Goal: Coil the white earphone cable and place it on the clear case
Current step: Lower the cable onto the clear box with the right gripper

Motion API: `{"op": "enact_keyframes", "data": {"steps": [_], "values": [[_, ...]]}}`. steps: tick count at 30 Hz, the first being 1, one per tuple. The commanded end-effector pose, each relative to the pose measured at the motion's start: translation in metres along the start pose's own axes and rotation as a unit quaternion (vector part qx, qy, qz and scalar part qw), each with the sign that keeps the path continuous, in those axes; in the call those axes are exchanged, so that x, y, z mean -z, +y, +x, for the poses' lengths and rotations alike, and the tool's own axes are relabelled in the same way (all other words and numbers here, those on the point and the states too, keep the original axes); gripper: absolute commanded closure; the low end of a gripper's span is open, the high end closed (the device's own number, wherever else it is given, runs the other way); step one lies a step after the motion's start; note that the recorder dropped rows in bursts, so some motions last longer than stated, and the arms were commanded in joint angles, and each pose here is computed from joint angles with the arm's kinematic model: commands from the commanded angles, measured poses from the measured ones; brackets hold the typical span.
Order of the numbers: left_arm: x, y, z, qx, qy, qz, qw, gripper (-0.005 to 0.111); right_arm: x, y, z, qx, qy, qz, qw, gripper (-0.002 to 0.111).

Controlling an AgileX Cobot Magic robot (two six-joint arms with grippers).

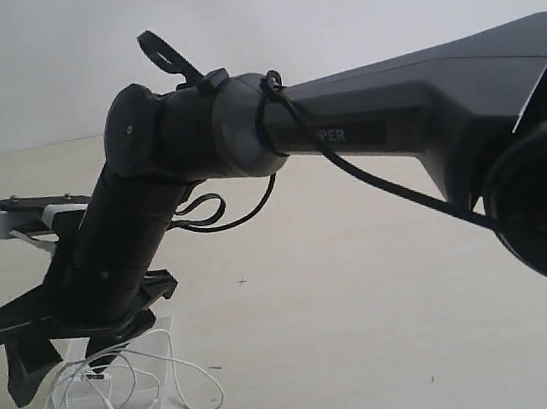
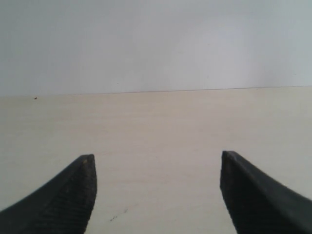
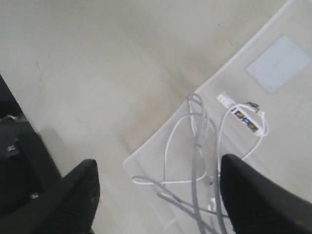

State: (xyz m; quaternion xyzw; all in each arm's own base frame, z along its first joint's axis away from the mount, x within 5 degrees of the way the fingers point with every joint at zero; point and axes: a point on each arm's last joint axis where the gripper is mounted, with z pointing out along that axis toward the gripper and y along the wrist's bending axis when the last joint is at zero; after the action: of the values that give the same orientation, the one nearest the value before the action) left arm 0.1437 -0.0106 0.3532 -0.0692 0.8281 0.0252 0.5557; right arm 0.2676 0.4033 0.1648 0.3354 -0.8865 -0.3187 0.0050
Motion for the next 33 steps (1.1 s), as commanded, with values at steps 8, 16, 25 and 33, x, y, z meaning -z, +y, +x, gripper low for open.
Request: {"op": "enact_keyframes", "data": {"steps": [8,16,25,33], "values": [[0.001,0.0,0.0,0.005,-0.003,0.004,1.0,0.038,0.005,-0.015,-0.007,0.095,-0.024,0.108,0.989,0.031],[0.001,0.0,0.0,0.006,-0.002,0.005,1.0,0.038,0.009,-0.017,-0.013,0.128,-0.051,0.13,0.982,0.031],[0.001,0.0,0.0,0.004,-0.002,0.005,1.0,0.038,0.051,-0.007,-0.024,0.13,-0.126,0.199,0.963,0.031],[0.001,0.0,0.0,0.002,-0.002,0.005,1.0,0.038,0.078,-0.046,-0.009,0.069,-0.029,0.272,0.959,0.036]]}}
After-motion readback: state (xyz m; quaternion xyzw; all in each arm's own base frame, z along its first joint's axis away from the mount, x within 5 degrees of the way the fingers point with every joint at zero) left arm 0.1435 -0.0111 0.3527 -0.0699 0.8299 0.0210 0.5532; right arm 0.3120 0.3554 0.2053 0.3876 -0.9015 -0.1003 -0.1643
